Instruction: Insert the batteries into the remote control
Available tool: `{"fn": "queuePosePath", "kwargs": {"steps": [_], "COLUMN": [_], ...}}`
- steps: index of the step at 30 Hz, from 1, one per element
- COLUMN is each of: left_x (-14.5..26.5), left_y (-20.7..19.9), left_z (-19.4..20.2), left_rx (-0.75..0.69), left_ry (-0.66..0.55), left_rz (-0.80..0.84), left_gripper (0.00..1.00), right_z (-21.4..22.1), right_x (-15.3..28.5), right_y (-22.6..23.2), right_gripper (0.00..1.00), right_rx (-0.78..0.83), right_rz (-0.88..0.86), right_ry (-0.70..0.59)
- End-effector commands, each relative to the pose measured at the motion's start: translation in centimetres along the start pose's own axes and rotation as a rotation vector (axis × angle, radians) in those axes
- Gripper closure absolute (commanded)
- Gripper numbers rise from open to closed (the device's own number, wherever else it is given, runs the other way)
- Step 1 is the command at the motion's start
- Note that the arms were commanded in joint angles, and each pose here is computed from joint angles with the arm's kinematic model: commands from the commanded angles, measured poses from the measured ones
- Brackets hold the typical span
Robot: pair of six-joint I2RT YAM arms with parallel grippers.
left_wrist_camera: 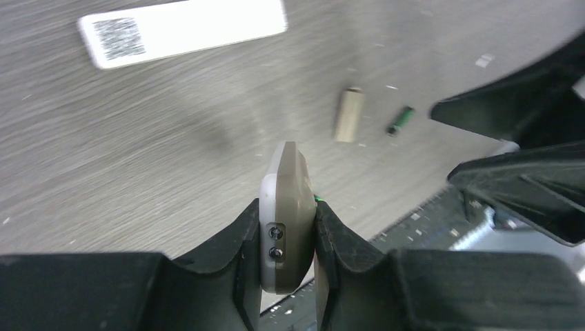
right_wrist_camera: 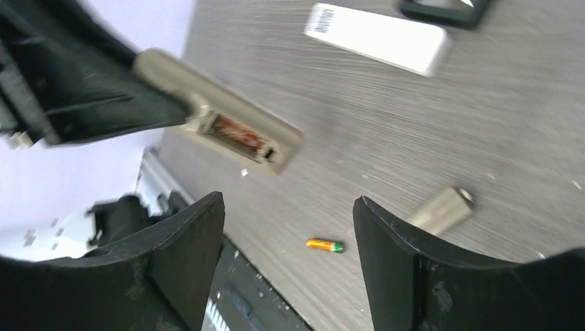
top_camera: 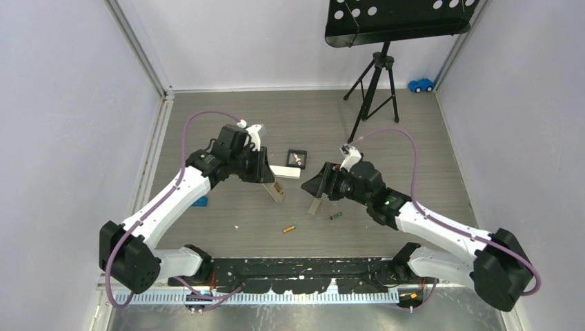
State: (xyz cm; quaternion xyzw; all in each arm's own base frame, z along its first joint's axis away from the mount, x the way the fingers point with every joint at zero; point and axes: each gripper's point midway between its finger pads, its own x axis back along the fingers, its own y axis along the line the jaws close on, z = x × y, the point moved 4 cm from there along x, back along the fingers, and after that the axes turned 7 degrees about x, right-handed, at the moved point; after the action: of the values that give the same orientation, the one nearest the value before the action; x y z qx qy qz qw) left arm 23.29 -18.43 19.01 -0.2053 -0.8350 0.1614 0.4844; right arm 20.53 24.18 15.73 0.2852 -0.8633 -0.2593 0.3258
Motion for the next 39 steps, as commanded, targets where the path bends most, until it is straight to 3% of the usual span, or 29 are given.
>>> {"fn": "queuePosePath", "kwargs": {"steps": [1, 6, 10, 16, 19, 22, 23, 25, 27, 30, 33, 39], "left_x": [4.0, 6.5, 8.5, 10.5, 11.3, 12.0, 12.3, 13.0, 13.6, 14.4, 15.7, 16.0], "left_y": [-5.0, -7.6, -9.3, -10.9, -11.3, -11.6, -11.8, -12.3, -12.8, -13.6, -14.4, -14.9], "left_z": [0.1, 1.0, 2.3, 2.5, 2.6, 2.7, 2.6, 2.0, 1.2, -0.3, -1.9, -3.1], "left_rx": [-0.168, -0.258, -0.333, -0.373, -0.381, -0.381, -0.376, -0.355, -0.318, -0.237, -0.141, -0.056], "left_ry": [0.05, 0.098, 0.135, 0.103, 0.09, 0.078, 0.071, 0.025, -0.027, -0.137, -0.278, -0.324], "left_rz": [0.337, 0.562, 0.768, 0.932, 0.977, 1.014, 1.022, 1.019, 1.023, 1.011, 1.05, 1.078], "left_gripper": [1.0, 1.0, 1.0, 1.0, 1.0, 1.0, 0.97, 0.8, 0.6, 0.46, 0.42, 0.47], "right_z": [-1.5, -1.5, -0.7, 1.9, 2.0, 1.6, 1.4, 0.8, -0.1, -1.0, -1.8, -2.5], "right_x": [3.1, 5.9, 6.9, 7.3, 7.6, 8.0, 8.0, 8.1, 8.1, 8.0, 8.1, 8.2], "right_y": [5.7, 9.0, 10.0, 11.7, 13.2, 14.6, 15.0, 15.5, 16.1, 16.4, 17.0, 18.1], "right_gripper": [0.26, 0.25, 0.25, 0.27, 0.34, 0.59, 0.67, 0.79, 0.84, 0.88, 0.89, 0.9], "right_rx": [0.26, 0.357, 0.411, 0.464, 0.474, 0.443, 0.429, 0.402, 0.365, 0.292, 0.211, 0.134], "right_rz": [-0.324, -0.537, -0.607, -0.714, -0.776, -0.84, -0.846, -0.852, -0.854, -0.84, -0.866, -0.936], "right_ry": [0.032, 0.103, 0.168, 0.288, 0.275, 0.249, 0.236, 0.203, 0.149, 0.071, 0.016, -0.006]}}
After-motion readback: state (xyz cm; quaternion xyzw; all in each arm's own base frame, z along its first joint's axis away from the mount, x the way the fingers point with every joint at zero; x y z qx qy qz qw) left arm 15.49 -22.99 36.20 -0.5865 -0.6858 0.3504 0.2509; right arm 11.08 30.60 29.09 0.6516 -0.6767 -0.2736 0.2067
